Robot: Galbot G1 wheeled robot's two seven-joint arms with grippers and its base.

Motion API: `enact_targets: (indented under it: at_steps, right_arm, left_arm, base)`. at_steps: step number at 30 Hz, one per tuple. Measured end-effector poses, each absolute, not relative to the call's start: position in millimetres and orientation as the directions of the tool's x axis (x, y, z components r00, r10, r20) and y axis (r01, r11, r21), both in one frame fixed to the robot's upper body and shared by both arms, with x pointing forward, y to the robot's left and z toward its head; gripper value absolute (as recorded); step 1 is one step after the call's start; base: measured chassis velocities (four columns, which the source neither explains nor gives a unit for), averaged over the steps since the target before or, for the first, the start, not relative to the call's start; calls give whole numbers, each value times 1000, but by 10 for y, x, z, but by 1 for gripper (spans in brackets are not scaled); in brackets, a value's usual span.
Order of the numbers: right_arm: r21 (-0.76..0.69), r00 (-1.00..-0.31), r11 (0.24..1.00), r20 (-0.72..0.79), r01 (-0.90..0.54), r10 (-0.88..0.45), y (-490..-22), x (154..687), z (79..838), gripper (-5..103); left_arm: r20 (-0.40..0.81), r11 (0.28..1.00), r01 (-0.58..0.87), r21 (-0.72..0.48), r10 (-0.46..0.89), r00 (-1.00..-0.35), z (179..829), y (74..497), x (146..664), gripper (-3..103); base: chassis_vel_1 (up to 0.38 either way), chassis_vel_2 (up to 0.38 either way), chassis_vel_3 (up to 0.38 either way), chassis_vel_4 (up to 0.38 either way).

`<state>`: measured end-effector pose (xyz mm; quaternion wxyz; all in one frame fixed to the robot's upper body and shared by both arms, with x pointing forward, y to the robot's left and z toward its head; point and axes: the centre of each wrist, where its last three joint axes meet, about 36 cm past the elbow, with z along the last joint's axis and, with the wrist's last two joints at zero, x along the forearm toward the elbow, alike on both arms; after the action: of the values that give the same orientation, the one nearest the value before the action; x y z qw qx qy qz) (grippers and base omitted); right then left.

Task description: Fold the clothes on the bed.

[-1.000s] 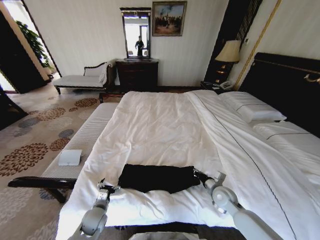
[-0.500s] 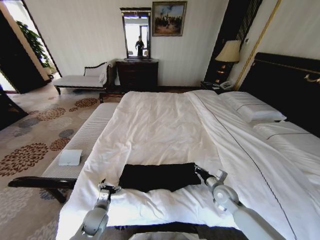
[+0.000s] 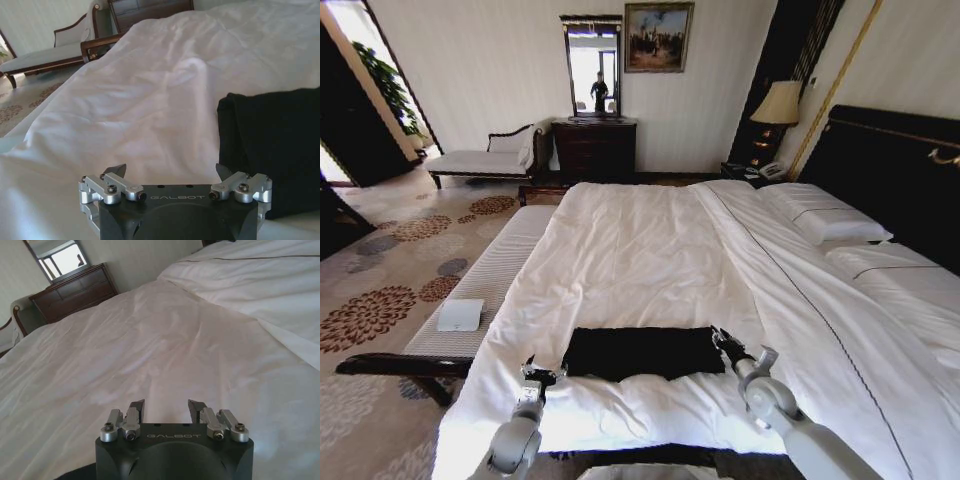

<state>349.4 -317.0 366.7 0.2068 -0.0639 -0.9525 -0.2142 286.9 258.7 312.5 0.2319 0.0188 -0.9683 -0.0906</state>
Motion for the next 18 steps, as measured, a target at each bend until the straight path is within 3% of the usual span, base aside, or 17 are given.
enact_targets:
  at_steps: [1, 3, 5, 6, 9, 12, 14, 18]
  right_arm:
    - [396, -899, 891, 436, 223, 32, -3147, 3452, 3718, 55]
    - [404, -890, 883, 455, 237, 31, -3114, 3390, 3757, 55]
    - [414, -865, 873, 501, 258, 18, -3011, 3207, 3782, 66]
    - [414, -865, 873, 501, 258, 18, -3011, 3207, 3782, 66]
    - [394, -821, 867, 571, 306, 30, -2911, 3075, 3721, 83]
    - [390, -804, 861, 594, 326, 35, -2869, 3032, 3685, 88]
    - [402, -788, 847, 615, 348, 32, -2801, 2956, 3624, 97]
    - [418, -782, 832, 622, 364, 29, -2757, 2914, 3556, 100]
  left_arm:
    - [437, 988, -6, 157, -75, -896, 3165, 2583, 2877, 100]
    - [429, 992, -19, 124, -71, -900, 3210, 2582, 2883, 100]
    - [402, 998, -61, -11, -51, -914, 3376, 2588, 2909, 100]
    - [402, 998, -61, -11, -51, -914, 3376, 2588, 2909, 100]
    - [373, 987, -101, -127, -47, -927, 3525, 2631, 2943, 100]
    - [361, 979, -125, -159, -60, -931, 3575, 2669, 2962, 100]
    - [358, 972, -160, -171, -90, -930, 3600, 2734, 2956, 100]
    - [373, 970, -180, -166, -107, -922, 3571, 2771, 2887, 100]
  base:
    - [0, 0, 0, 0]
    - [0, 0, 0, 0]
    - [0, 0, 0, 0]
    - [0, 0, 0, 0]
    - [0, 0, 0, 0]
    - [0, 0, 0, 0]
    - [0, 0, 0, 0]
    - [0, 0, 0, 0]
